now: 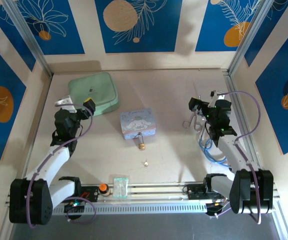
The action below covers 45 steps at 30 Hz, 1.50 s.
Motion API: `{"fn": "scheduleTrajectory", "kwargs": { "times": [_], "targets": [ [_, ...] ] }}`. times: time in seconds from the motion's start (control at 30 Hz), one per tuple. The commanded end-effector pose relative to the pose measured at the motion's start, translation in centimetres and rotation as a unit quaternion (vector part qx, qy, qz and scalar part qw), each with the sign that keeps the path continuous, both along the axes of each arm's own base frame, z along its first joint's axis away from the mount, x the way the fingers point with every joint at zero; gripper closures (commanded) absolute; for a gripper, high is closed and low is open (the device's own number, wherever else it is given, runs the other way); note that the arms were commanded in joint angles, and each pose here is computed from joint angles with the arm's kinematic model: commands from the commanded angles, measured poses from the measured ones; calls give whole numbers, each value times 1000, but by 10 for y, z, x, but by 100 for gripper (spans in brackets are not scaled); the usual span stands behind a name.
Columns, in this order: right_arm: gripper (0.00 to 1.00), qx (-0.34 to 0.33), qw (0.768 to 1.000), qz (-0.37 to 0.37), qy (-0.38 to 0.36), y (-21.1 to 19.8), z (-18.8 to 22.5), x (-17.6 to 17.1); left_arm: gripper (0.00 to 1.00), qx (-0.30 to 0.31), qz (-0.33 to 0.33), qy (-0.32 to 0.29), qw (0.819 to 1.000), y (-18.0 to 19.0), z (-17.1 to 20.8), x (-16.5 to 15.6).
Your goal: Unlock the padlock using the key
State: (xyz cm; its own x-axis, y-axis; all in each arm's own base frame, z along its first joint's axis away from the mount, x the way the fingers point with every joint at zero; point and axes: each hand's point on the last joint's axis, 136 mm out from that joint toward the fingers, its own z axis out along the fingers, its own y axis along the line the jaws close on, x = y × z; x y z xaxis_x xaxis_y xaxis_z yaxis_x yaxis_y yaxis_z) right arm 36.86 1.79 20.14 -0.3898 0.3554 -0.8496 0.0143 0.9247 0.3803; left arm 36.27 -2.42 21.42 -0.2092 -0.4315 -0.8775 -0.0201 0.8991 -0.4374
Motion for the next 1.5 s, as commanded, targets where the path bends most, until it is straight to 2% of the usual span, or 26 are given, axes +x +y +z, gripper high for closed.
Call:
{"fn": "scheduleTrajectory", "kwargs": {
  "times": [0.0,0.07,0.17,0.33,0.5,0.63,0.97,1.1,1.23,1.47],
  "targets": [
    [1,76,993,63,72,31,-19,-24,0,-98,73,170,978,13,-55,-27],
    [1,68,988,115,77,51,-18,-33,0,-105,40,192,975,-2,-57,-31],
    [1,55,983,133,112,66,-27,-44,0,-112,14,216,970,-16,-63,-42],
    [1,32,970,172,168,105,-45,-72,0,-74,-76,267,958,-59,-68,-63],
    [2,20,957,201,209,150,-64,-107,0,-31,-157,279,947,-109,-61,-82],
    [5,-1,943,223,246,183,-86,-138,0,-36,-213,295,931,-148,-65,-100],
    [25,-47,914,246,318,234,-136,-193,1,-36,-268,314,910,-200,-80,-133],
    [32,-66,905,256,332,251,-147,-204,1,-29,-274,321,906,-209,-87,-140],
    [35,-80,896,270,342,263,-156,-212,1,-25,-286,327,900,-218,-93,-149],
    [42,-105,887,287,345,279,-164,-220,3,-34,-274,327,904,-212,-99,-152]
  ]
}}
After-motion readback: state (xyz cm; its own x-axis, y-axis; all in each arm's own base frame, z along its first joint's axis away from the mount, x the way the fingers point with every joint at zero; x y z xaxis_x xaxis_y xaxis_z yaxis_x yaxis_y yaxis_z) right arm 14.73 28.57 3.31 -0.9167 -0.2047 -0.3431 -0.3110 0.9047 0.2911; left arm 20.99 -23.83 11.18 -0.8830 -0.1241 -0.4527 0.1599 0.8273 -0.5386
